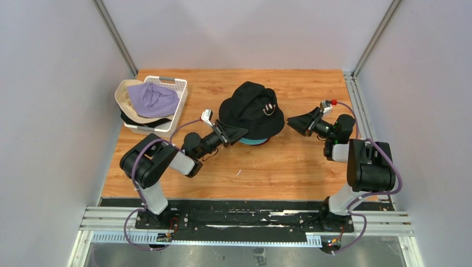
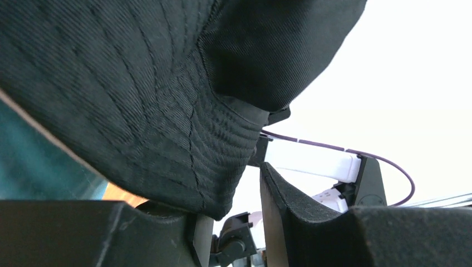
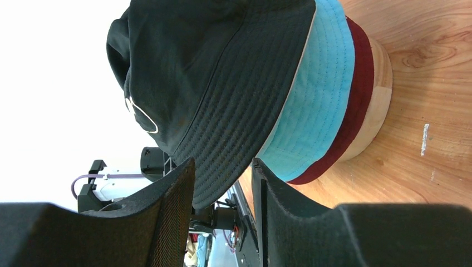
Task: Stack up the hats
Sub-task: Stack the hat on the hat.
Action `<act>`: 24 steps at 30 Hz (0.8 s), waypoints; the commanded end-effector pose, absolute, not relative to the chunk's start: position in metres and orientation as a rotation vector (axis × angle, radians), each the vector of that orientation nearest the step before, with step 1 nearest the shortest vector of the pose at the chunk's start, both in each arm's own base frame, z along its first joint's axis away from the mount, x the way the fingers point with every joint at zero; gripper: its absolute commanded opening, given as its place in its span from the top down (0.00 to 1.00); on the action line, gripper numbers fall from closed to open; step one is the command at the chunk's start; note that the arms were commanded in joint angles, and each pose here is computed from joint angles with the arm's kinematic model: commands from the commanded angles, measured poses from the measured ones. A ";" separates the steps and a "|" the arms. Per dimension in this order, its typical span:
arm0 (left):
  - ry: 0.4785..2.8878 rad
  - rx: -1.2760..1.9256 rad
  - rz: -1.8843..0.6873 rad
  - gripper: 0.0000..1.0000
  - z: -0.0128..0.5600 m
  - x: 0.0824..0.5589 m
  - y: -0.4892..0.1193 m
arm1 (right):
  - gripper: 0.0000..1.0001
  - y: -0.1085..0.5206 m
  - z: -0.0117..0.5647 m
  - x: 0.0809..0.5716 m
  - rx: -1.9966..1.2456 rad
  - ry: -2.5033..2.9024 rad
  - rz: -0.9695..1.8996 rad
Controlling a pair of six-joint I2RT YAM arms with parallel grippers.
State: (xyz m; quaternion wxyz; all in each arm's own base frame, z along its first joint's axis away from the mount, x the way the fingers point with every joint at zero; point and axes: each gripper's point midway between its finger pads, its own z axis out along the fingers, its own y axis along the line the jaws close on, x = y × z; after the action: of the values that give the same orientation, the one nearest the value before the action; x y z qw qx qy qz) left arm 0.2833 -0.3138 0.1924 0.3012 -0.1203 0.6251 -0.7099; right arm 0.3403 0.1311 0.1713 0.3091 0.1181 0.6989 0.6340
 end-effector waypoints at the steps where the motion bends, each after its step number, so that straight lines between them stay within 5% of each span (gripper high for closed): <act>1: 1.579 -0.269 -1.866 0.62 0.208 0.275 -0.307 | 0.58 0.127 0.165 0.337 0.324 1.858 1.669; 24: 1.592 -0.336 -1.729 0.59 0.188 0.287 -0.265 | 0.58 0.153 0.167 0.356 0.322 1.764 1.820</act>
State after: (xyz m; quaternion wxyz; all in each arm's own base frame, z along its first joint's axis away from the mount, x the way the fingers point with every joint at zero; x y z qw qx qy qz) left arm 0.2853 -0.2818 0.1700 0.3372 -0.1428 0.6437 -0.6720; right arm 0.3493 0.1411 0.1436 0.2584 0.1622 0.6805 0.6663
